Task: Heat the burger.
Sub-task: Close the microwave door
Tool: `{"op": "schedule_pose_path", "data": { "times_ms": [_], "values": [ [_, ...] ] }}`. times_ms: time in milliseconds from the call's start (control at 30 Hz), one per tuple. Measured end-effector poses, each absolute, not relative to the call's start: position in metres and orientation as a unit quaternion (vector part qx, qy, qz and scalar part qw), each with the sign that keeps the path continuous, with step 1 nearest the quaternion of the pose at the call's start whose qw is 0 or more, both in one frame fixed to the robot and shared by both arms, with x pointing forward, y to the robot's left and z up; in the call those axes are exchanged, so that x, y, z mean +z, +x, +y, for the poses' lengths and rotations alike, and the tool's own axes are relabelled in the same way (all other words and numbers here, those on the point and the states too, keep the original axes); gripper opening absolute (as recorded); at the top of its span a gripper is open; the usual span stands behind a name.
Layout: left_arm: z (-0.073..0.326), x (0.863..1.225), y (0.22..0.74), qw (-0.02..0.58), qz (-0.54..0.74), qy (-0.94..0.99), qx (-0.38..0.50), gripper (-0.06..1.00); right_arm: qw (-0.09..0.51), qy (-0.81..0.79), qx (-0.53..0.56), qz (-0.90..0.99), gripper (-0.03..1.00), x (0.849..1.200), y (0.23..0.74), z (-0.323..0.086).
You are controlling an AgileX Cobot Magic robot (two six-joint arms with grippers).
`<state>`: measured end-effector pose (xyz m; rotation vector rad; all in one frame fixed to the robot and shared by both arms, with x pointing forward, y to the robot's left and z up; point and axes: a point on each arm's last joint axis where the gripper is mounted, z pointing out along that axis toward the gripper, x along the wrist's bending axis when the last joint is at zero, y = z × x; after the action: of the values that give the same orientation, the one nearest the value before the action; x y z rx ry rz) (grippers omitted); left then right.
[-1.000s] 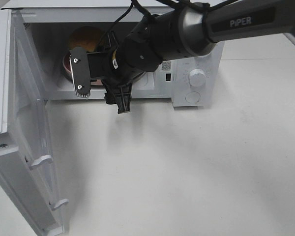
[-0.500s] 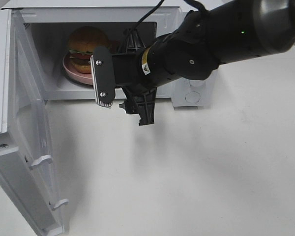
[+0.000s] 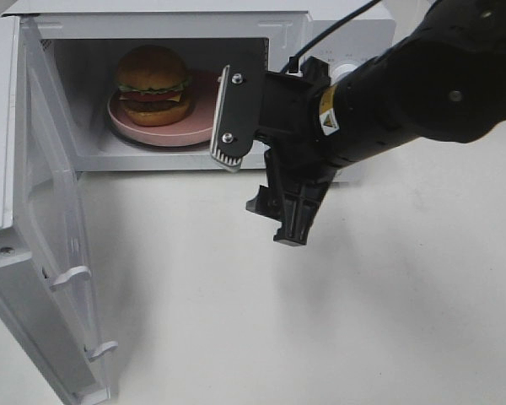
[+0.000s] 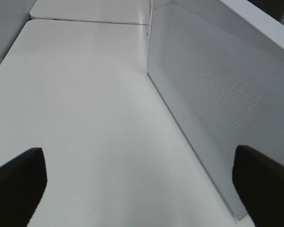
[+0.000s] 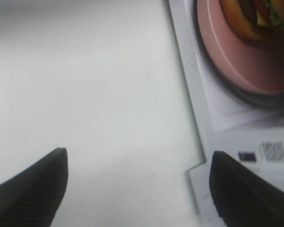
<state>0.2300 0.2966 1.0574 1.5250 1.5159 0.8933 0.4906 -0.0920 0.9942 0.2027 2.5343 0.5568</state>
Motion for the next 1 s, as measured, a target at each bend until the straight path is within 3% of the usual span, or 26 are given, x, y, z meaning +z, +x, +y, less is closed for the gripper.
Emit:
{"op": "schedule_pose_path", "data": {
  "times_ms": [433, 667, 1000],
  "values": [
    [0.297, 1.057, 0.230, 0.395, 0.598, 0.602, 0.352, 0.99, 0.130, 0.385, 0.095, 0.909, 0.75, 1.026, 0.434, -0.148],
    [0.297, 1.057, 0.230, 0.395, 0.598, 0.602, 0.352, 0.99, 0.116, 0.414, 0.075, 0.899, 0.75, 1.047, 0.404, -0.174],
    [0.297, 1.057, 0.230, 0.395, 0.598, 0.602, 0.352, 0.99, 0.126, 0.431, 0.132, 0.884, 0.75, 1.062, 0.345, -0.222]
  ]
}}
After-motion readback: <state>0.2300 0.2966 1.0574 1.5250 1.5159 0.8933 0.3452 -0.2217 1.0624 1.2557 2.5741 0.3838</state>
